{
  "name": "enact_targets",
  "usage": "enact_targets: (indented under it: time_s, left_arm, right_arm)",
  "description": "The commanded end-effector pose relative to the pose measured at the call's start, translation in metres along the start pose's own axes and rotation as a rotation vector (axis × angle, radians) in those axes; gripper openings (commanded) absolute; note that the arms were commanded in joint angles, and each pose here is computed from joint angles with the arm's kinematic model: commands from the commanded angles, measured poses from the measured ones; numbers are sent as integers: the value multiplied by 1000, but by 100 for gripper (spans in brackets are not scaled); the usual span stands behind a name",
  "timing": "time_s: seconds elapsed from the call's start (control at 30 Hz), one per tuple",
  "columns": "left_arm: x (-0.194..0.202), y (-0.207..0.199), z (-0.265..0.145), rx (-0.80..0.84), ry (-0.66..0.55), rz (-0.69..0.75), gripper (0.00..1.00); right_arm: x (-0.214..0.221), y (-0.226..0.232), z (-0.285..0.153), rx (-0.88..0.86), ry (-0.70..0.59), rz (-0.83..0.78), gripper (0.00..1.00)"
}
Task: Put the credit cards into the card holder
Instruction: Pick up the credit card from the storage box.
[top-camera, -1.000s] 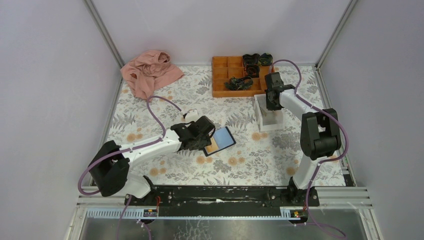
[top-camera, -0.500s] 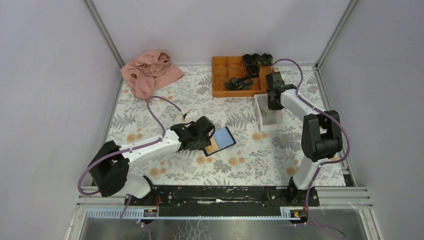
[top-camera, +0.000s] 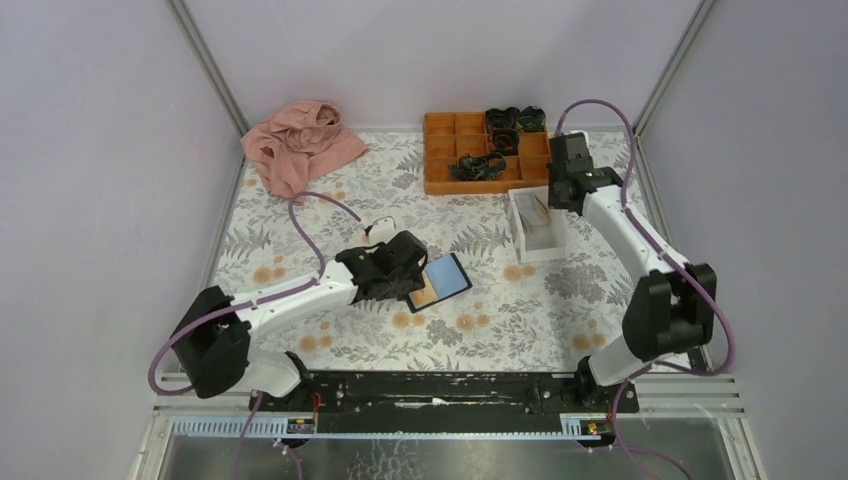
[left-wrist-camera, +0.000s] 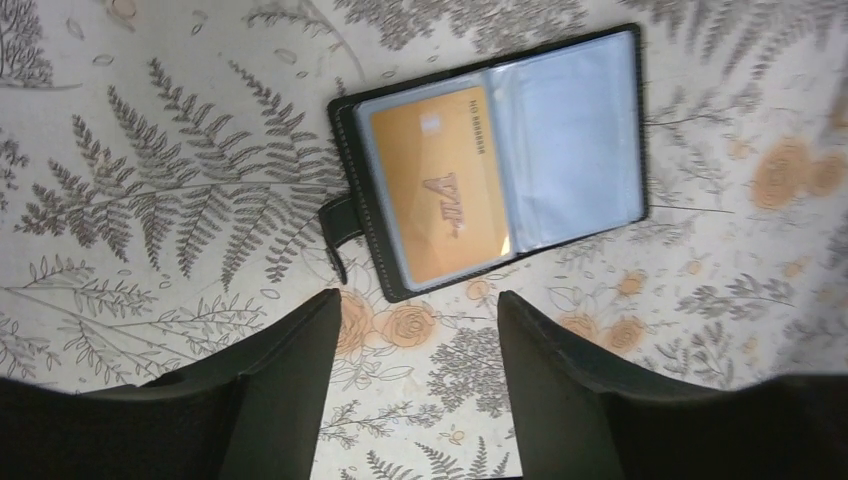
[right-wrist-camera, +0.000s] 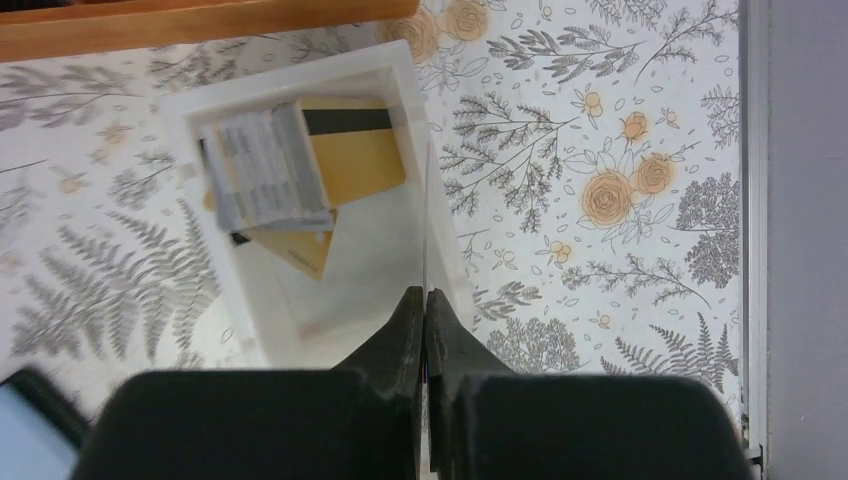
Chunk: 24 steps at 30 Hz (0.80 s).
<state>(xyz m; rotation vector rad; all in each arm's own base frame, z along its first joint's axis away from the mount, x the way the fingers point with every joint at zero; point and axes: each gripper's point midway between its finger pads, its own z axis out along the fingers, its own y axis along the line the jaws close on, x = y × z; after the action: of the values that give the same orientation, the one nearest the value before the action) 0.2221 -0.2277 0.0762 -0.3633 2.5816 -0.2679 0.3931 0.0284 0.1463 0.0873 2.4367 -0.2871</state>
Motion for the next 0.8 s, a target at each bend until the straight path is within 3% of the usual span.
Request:
enact_targets:
  time_s: [0.0,0.13,0.43,0.77]
  left_arm:
    - [-25,-25,-20,133,-85,-38,68]
    - [-36,-36,-36,244,-139,-44,75]
    - [-51,-59,-76,509,-248,29,80]
    - [-59,-87,-111,704,-291,192,84]
  right_arm:
    - [-24,4,-56,-134,-80,39,0]
    - [-16,40,-103,-426,-62,27,0]
    - [39,105,-182,-987,150,37,0]
    - [106,162,-242,-1301,349,-108,0]
